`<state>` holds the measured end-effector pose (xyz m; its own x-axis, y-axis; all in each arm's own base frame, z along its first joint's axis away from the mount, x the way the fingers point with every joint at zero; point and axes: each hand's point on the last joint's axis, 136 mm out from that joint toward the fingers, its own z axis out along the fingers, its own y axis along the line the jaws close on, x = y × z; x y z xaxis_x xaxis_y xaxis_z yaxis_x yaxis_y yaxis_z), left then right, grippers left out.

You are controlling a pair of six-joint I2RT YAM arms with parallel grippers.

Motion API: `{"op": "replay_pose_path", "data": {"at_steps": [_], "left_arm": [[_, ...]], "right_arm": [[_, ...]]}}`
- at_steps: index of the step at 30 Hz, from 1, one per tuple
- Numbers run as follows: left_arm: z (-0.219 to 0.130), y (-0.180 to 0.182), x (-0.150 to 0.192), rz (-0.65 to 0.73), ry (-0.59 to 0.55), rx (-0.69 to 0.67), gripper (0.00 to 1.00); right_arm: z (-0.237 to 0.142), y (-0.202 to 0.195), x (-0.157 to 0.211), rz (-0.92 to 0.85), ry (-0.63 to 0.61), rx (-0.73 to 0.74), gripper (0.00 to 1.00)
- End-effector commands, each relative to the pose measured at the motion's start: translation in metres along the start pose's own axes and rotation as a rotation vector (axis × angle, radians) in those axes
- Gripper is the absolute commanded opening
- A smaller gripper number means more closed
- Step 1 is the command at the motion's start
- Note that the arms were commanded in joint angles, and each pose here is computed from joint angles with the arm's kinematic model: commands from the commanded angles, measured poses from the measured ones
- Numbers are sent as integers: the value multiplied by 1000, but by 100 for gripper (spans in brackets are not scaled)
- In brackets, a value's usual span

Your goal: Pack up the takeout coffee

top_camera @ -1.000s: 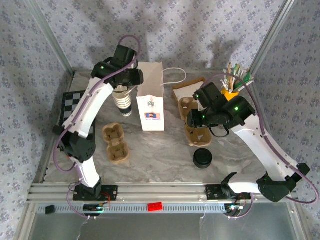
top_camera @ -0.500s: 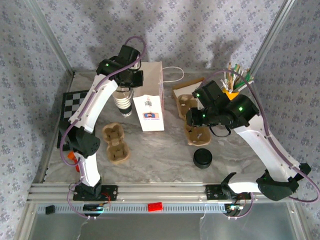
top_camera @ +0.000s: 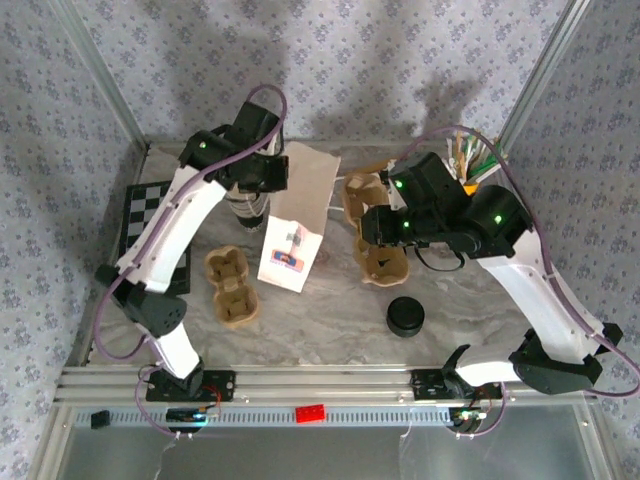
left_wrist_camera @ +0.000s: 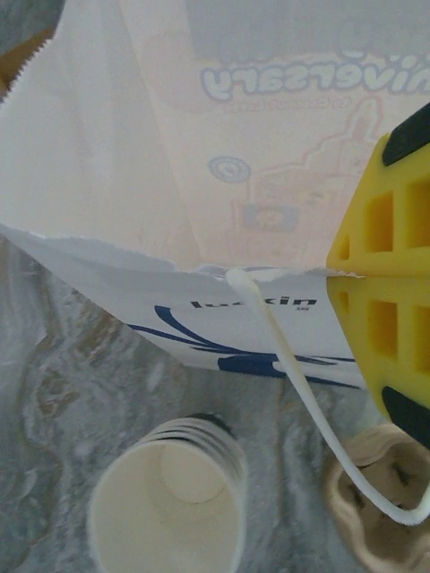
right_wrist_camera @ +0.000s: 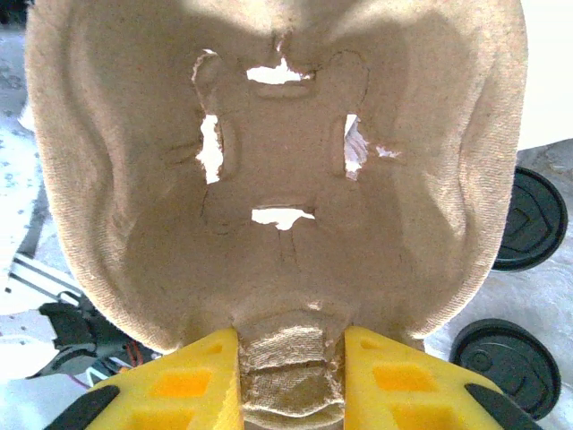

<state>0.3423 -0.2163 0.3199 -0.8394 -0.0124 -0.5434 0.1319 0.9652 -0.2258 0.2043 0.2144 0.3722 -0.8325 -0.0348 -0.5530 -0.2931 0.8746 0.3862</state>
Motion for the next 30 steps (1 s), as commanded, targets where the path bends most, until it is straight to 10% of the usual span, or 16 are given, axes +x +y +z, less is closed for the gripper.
{"op": "replay_pose_path", "data": {"at_steps": [1,16,23,30], "left_arm": [[-20,1,6,-118,-35,33,2],[-25,-35,52,-342,-80,98,2],[-27,-42,60,-333,-79,133,28],[-36,-43,63,-265,-68,166,29]], "right_arm": [[-15,8,-3,39,-17,-33,27],[-19,32,-22,75,-39,-89,27],[-5,40,-41,77,-78,-73,27],[11,54,-55,111,-95,-87,26]]}}
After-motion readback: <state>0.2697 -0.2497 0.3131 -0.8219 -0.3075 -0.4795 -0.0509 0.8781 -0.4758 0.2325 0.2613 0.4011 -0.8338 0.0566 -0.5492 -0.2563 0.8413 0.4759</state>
